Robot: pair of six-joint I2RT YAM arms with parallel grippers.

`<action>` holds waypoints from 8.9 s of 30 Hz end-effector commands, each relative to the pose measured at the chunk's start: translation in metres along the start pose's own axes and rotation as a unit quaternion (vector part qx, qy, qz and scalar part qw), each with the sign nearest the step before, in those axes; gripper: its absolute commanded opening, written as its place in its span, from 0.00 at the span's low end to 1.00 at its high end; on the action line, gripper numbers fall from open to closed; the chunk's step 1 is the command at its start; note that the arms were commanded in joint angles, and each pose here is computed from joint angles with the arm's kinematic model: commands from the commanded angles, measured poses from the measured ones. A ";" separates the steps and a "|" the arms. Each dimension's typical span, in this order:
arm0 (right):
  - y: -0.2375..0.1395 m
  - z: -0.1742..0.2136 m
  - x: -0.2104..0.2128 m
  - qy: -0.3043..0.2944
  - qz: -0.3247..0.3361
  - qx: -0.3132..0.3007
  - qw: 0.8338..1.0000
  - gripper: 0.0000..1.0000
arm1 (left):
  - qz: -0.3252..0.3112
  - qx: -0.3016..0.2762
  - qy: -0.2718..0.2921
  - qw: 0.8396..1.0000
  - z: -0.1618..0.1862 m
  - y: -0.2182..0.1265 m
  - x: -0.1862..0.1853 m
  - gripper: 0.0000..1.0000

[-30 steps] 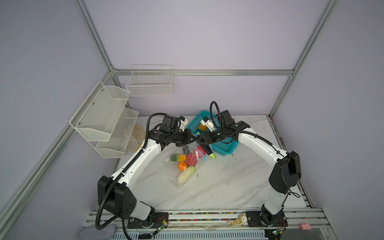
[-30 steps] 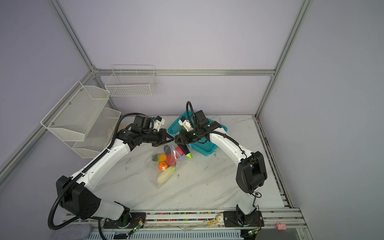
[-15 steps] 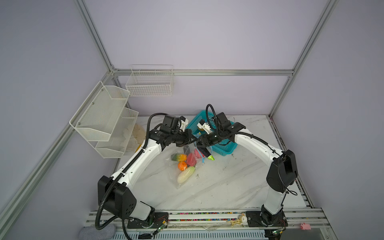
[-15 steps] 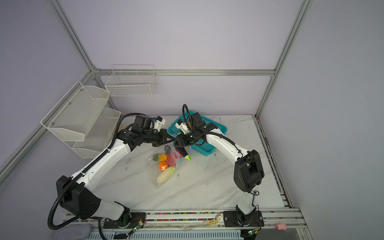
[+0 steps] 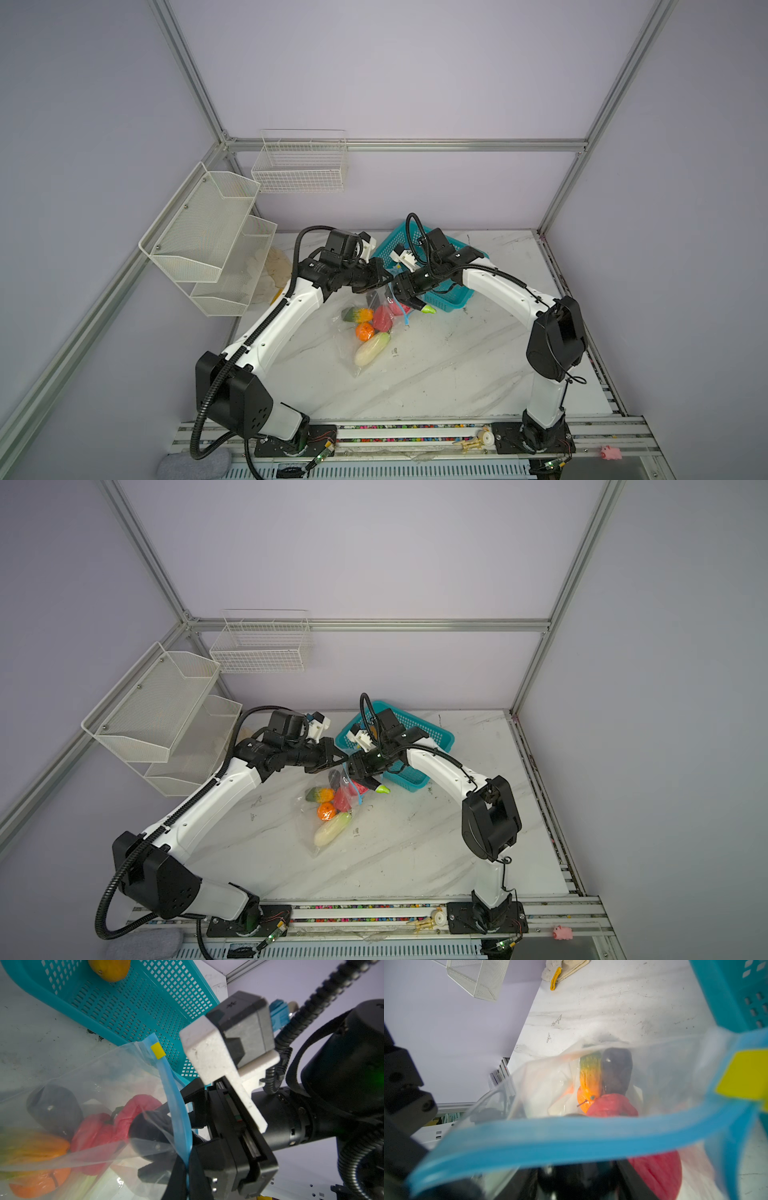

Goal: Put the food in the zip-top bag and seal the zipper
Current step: 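Lower the eggplant into the bag and open the right gripper, then grasp the blue zipper edge with the right gripper beside the left gripper, then release the zipper edge and move the right gripper over the teal basket, then lower the right gripper onto the yellow mango and close it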

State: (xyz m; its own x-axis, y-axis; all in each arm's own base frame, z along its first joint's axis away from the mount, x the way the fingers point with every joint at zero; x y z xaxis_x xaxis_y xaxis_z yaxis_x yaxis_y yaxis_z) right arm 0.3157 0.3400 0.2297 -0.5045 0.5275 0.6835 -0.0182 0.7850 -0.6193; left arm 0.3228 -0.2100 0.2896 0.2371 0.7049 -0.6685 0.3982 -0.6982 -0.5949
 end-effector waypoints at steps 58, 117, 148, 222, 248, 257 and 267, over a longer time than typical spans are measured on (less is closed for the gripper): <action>-0.062 -0.027 0.044 -0.049 0.048 -0.082 0.994 0.75 | 0.035 -0.022 0.030 0.999 0.009 -0.016 -0.020 0.00; -0.067 -0.003 0.026 0.079 -0.007 -0.136 0.988 0.05 | -0.012 -0.095 0.066 0.993 -0.010 -0.096 -0.051 0.00; -0.054 -0.010 0.047 0.060 -0.032 -0.126 0.990 0.03 | -0.065 -0.141 0.073 0.985 0.003 -0.133 -0.042 0.00; 0.028 -0.175 -0.217 0.037 0.303 -0.263 0.915 0.73 | -0.062 -0.013 0.005 0.998 0.015 -0.010 0.028 0.00; 0.059 -0.164 -0.247 0.065 0.301 -0.240 0.921 0.86 | -0.064 -0.014 0.004 0.998 0.016 -0.010 0.029 0.00; 0.066 -0.163 -0.255 0.071 0.303 -0.239 0.920 0.87 | -0.065 -0.014 0.002 0.998 0.016 -0.010 0.030 0.00; 0.060 -0.165 -0.250 0.067 0.307 -0.247 0.917 0.80 | -0.063 -0.013 0.002 0.998 0.016 -0.008 0.029 0.00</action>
State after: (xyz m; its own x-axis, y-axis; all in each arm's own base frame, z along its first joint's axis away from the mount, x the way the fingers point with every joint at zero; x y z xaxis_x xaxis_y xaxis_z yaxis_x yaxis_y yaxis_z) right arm 0.5844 0.3084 0.0785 -0.1859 0.9243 0.3333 0.6342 0.3720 -0.6778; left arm 0.3108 -0.1852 0.2682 0.1908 0.7963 -0.5740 0.4431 -0.5916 -0.6735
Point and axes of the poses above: each gripper's point midway between its finger pads, its own y axis out along the fingers, its own x axis along the line the jaws close on, z = x × y, the point moved 4 cm from there along -y, back along the fingers, and after that the axes turned 5 degrees about y, right-handed, at the moved point
